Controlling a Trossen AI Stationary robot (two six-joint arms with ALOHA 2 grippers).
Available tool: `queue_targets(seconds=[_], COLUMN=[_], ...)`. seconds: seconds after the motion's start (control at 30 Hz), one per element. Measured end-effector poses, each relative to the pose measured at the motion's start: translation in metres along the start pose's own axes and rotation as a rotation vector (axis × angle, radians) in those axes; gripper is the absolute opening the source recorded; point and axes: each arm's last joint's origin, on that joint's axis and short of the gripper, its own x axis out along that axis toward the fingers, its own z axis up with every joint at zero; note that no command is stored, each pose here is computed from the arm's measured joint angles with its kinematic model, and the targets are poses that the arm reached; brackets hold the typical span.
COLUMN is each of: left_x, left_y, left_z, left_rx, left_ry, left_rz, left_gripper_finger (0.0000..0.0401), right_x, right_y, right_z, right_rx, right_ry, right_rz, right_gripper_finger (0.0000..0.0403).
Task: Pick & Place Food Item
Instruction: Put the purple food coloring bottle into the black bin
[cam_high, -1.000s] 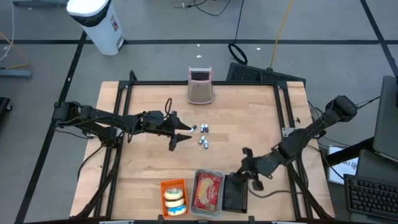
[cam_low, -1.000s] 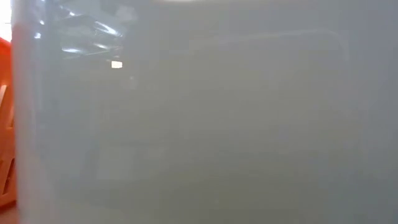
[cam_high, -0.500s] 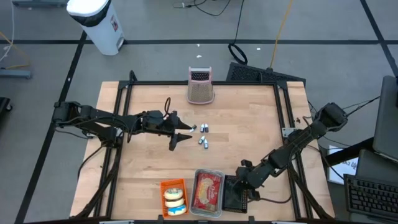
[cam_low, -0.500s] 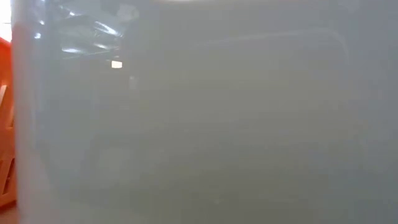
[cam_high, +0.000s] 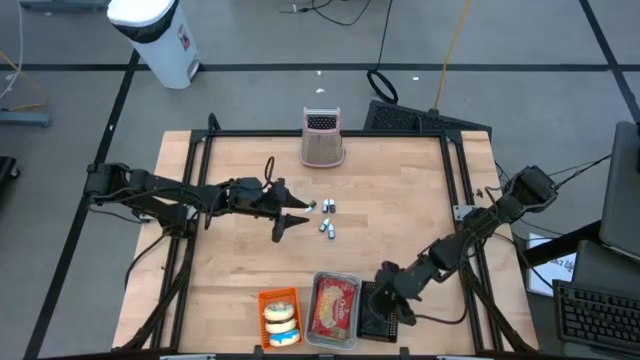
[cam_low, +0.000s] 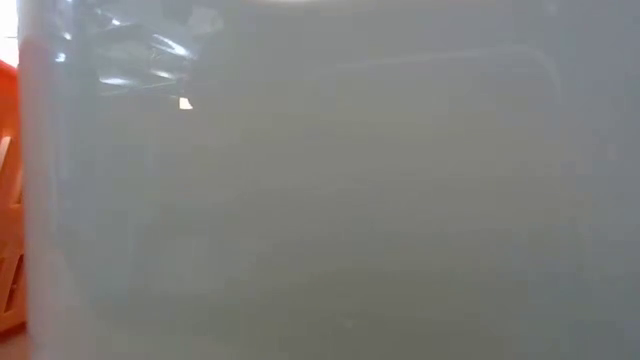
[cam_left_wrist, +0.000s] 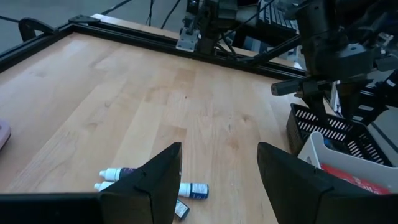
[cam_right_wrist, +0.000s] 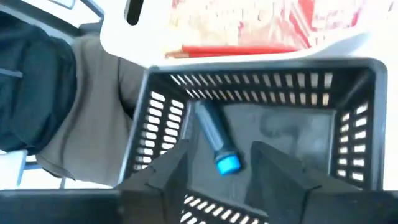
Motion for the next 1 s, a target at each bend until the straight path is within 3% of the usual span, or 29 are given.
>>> queue_targets(seconds=[0.17, 0.4, 0.53, 0.7, 1.0], left_x=[0.000, 0.000, 0.000, 0.000, -0.026], left_y=[0.000, 0.000, 0.000, 0.001, 0.003], left_z=[0.000, -0.001, -0.001, -0.006, 0.015], left_rx=[0.000, 0.003, 0.053, 0.063, 0.105], left_ry=[0.000, 0.009, 0.013, 0.062, -0.012], left_rz=[0.000, 0.002, 0.002, 0.010, 0.032], left_gripper_finger=[0.0209, 0.0209, 0.0209, 0.0209, 0.0209], right_x=[-0.003, -0.028, -0.048, -0.061, -0.052], right_y=[-0.006, -0.029, -0.051, -0.079, -0.144], right_z=[0.011, 0.043, 0.065, 0.096, 0.130], right_rx=[0.001, 0.012, -0.011, -0.009, 0.054], right_ry=[-0.053, -0.198, -0.378, -0.465, -0.428], right_rz=[0.004, -0.041, -0.238, -0.416, -0.628], right_gripper_finger=[0.0195, 0.0203, 0.0196, 0.0195, 0.0190])
